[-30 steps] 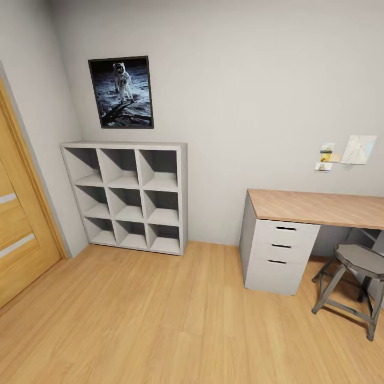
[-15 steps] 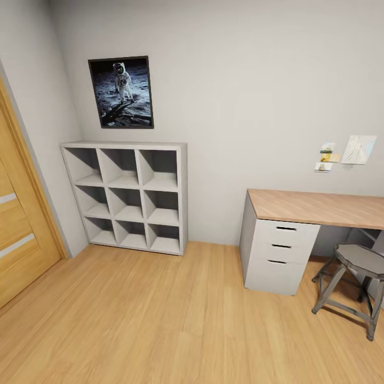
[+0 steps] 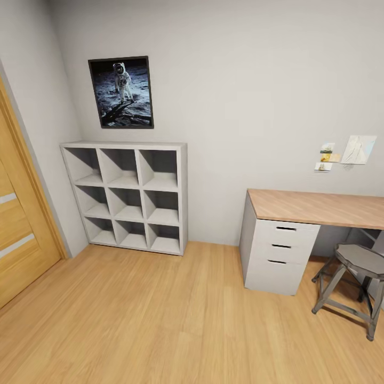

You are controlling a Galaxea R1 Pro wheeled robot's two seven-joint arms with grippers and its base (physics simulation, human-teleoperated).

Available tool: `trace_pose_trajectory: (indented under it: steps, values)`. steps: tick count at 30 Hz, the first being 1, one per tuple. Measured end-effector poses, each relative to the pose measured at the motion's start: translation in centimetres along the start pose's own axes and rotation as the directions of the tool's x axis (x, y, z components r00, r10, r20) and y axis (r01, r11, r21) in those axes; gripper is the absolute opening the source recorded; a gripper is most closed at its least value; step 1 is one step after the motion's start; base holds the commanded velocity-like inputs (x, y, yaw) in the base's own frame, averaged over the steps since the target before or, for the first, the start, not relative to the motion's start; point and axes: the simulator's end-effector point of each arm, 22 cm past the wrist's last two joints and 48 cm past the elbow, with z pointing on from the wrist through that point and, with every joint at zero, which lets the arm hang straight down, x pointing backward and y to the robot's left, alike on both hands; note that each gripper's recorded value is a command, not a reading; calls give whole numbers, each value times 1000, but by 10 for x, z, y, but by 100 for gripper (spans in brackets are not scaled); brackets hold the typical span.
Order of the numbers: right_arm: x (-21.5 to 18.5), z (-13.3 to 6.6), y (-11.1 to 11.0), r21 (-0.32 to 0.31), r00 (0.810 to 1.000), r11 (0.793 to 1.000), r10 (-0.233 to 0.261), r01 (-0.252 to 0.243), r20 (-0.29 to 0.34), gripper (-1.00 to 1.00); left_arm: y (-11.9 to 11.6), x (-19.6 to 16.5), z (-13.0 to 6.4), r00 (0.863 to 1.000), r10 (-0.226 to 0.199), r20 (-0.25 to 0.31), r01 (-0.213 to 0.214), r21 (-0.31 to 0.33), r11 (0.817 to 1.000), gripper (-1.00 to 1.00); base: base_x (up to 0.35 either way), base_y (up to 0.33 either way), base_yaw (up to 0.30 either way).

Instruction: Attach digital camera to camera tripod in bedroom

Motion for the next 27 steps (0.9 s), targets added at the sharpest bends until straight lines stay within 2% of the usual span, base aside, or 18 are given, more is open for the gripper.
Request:
trace_pose_trajectory:
  steps: [9,18,23,27]
  values:
    - [-9,0,-4,6,1000,1000,-1,1,13,100,4,-31,0,998,-19,62,19,-9,1000,100,0,0,0]
    - [-12,0,-6,9,1000,1000,0,0,21,100,2,-34,-1,998,-21,67,21,-8,1000,100,0,0,0]
    - [-27,0,-8,11,999,1000,1,-2,48,100,2,-38,-1,997,-21,75,22,-8,1000,100,0,0,0]
    - [-56,-3,-10,13,994,1000,4,-6,108,100,1,-71,-3,992,-25,127,25,1,1000,100,0,0,0]
